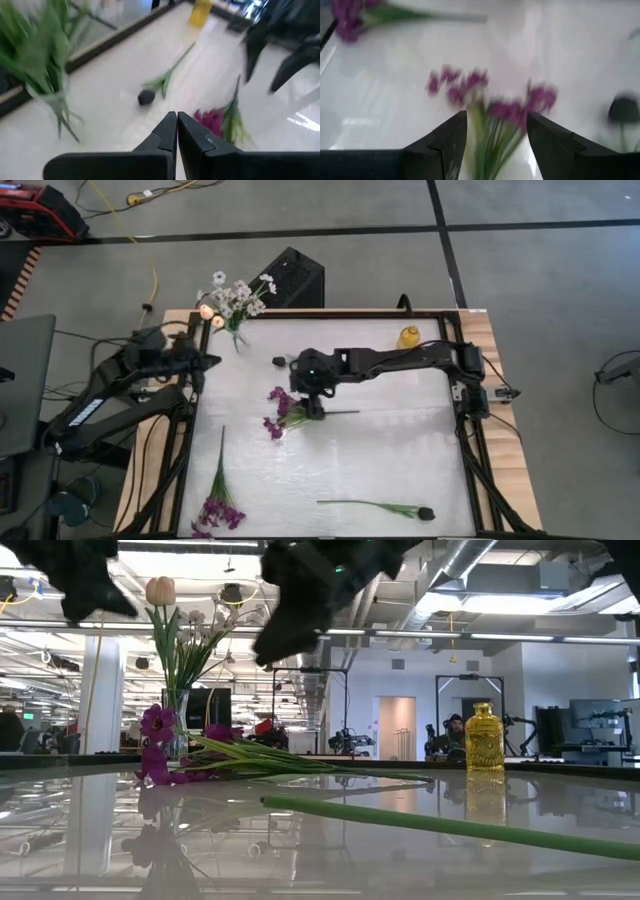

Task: Sort flowers into vase by color
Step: Put the top purple flowers into the yellow vase

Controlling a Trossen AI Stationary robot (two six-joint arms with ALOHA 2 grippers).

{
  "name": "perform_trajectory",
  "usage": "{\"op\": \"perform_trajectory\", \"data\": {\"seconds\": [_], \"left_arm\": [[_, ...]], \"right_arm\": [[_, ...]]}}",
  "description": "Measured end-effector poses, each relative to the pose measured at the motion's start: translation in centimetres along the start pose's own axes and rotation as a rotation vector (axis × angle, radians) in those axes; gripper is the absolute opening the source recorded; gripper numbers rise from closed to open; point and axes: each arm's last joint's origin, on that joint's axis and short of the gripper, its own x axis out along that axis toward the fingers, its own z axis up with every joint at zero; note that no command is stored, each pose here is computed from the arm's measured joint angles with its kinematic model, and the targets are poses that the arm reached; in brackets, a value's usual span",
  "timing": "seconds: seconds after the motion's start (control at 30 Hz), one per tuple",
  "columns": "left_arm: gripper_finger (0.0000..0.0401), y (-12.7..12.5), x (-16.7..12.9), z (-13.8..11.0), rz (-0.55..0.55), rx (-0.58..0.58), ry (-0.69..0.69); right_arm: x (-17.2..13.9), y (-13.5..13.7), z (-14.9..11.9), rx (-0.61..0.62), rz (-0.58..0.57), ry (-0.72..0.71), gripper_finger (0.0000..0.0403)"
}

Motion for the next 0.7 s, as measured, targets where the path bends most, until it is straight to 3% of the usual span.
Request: {"op": "perform_trajectory", "data": {"seconds": [0.1,0.2,0.37,0.7], "left_arm": [[0.0,0.4,1.7,-1.4,-0.02,-0.018,0.051],[0.0,0.4,2.8,-2.1,-0.121,-0.023,0.079],[0.0,-0.2,3.0,-2.0,-0.223,-0.005,0.078],[0.0,-2.0,3.5,-2.1,-0.39,0.1,0.045]], "right_arm": [[-1.2,1.0,-0.7,0.066,0.017,0.114,0.023],[-2.4,1.9,-1.4,0.128,0.028,0.22,0.023],[-4.0,2.9,-2.3,0.14,0.019,0.344,0.023],[-1.2,2.6,-3.0,0.134,-0.014,0.365,0.023]]}}
